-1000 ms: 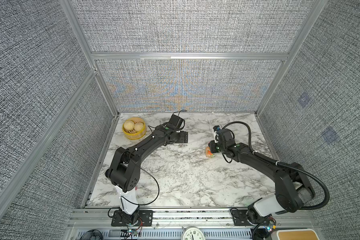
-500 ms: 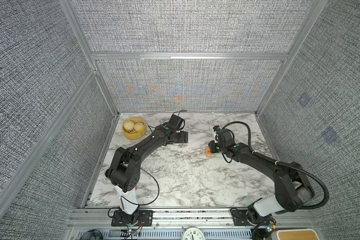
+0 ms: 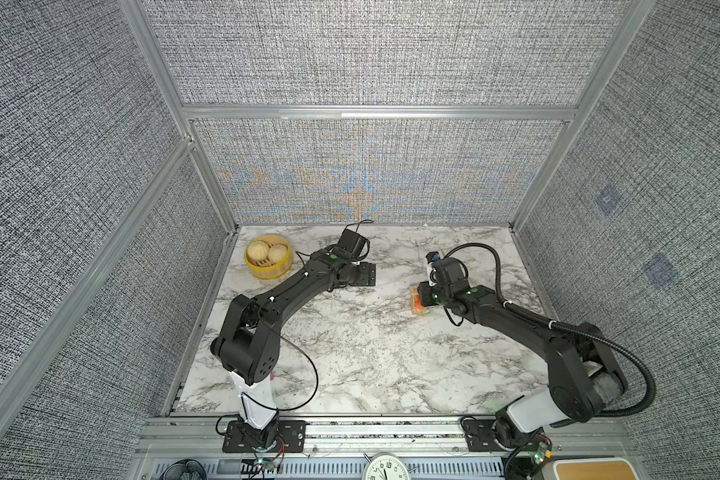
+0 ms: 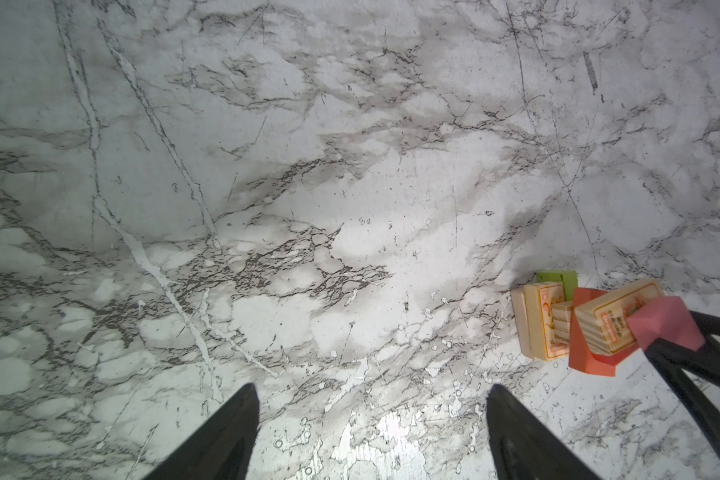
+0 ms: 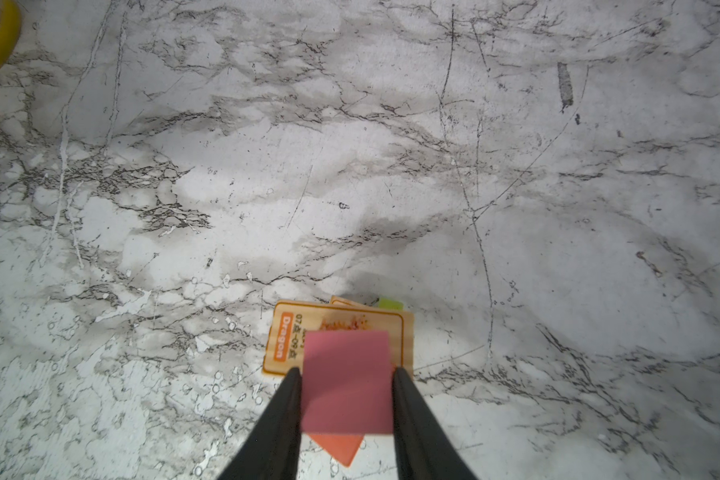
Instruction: Build the wood block tower
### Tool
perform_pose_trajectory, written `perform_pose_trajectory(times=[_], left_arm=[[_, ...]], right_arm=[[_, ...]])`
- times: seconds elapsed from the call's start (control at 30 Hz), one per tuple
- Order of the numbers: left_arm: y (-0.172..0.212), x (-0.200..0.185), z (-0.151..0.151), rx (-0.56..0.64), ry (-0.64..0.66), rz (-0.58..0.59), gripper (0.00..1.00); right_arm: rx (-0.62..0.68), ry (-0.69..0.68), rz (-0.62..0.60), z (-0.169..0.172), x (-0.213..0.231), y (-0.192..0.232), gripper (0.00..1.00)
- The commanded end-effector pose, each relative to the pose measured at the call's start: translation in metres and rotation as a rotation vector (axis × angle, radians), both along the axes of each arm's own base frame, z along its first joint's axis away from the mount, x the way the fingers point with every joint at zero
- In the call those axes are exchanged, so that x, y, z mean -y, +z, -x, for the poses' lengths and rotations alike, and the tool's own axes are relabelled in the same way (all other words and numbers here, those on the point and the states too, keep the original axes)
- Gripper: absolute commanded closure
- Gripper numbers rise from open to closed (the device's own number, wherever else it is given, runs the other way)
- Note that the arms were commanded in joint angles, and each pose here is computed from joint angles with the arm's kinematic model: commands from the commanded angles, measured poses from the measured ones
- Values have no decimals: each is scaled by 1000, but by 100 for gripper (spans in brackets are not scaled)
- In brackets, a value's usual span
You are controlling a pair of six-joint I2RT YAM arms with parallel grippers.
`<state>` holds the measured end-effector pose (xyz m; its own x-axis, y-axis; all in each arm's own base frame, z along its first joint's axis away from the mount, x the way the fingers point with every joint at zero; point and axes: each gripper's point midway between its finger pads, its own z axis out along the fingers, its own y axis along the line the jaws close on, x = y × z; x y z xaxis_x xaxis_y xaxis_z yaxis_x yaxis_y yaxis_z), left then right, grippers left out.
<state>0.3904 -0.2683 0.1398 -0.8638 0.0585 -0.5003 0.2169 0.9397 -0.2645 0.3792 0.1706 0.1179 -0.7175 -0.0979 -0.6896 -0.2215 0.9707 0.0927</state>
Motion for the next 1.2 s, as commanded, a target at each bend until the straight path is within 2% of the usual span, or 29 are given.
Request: perform_pose_trajectory(times=[0.0, 0.47, 0.77, 1.0, 1.1, 1.17], left_arm=[[4, -4, -1, 12, 10, -5, 14], [8, -6, 1, 15, 15, -13, 14], [1, -11, -1, 3, 35, -38, 14], [-17, -1, -14, -30, 18, -40, 22], [-22, -3, -19, -50, 35, -51, 27], [-21, -10, -22, -51, 66, -23, 29]], right_arm=[[39, -3, -14, -6, -2, 12, 62], [39, 0, -23, -5, -3, 14, 58], [53, 5, -20, -4, -2, 24, 47], [80, 16, -35, -22, -12, 45, 41], [49, 82, -42, -31, -27, 44, 40], [8, 144, -36, -37, -40, 41, 44]])
